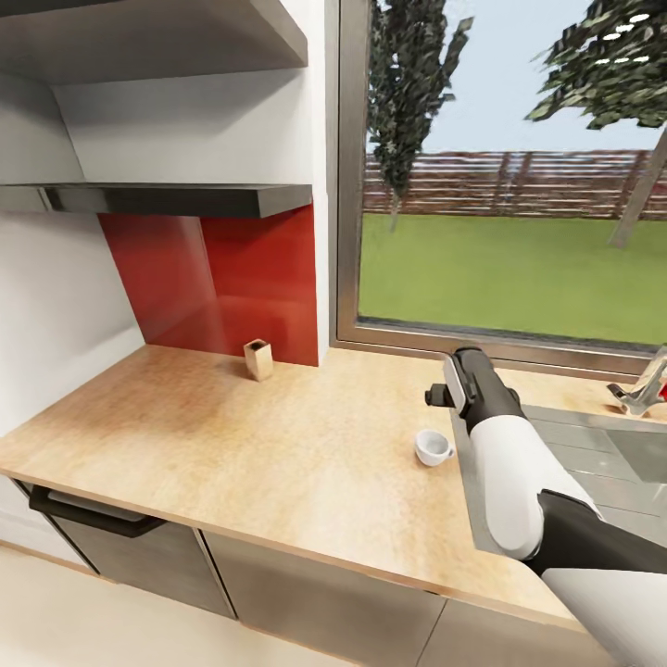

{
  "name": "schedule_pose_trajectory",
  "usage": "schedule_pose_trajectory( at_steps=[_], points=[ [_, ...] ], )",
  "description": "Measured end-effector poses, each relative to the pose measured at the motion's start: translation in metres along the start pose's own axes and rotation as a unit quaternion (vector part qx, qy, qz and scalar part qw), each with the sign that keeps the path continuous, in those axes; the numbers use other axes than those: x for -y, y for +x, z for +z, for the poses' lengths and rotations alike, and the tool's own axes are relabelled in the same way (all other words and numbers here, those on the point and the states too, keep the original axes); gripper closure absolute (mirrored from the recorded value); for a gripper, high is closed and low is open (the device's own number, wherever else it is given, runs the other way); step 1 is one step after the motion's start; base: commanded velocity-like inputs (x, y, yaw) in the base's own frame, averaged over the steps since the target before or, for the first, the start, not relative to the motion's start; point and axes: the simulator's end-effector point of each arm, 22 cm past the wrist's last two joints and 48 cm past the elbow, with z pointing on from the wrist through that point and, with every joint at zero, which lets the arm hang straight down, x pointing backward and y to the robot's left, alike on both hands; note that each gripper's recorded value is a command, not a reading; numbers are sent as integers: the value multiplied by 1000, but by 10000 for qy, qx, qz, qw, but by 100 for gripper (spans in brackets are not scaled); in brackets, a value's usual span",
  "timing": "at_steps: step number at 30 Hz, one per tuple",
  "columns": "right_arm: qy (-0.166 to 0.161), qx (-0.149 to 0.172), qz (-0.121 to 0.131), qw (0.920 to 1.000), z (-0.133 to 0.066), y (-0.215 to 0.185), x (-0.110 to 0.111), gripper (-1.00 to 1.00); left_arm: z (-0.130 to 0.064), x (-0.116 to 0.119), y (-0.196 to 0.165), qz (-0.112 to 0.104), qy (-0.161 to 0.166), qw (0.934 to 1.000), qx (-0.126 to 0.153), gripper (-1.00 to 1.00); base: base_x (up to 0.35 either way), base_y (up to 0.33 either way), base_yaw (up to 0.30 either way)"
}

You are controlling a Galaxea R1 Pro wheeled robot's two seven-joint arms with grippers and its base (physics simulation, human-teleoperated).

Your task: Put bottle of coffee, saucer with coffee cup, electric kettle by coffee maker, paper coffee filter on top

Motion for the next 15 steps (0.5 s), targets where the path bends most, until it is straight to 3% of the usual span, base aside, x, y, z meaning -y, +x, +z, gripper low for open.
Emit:
schedule_pose_trajectory(
  at_steps=[7, 15],
  points=[
    [-45, -413, -189, 9990, 17, 31, -10, -100, 0, -2, 0, 2, -11, 10000, -2, -100, 0, 0, 0],
    [4, -588, -232, 9980, 26, 45, -4, -100, 0, -1, 0, 5, -6, 10000, 1, -100, 0, 0, 0]
  ],
)
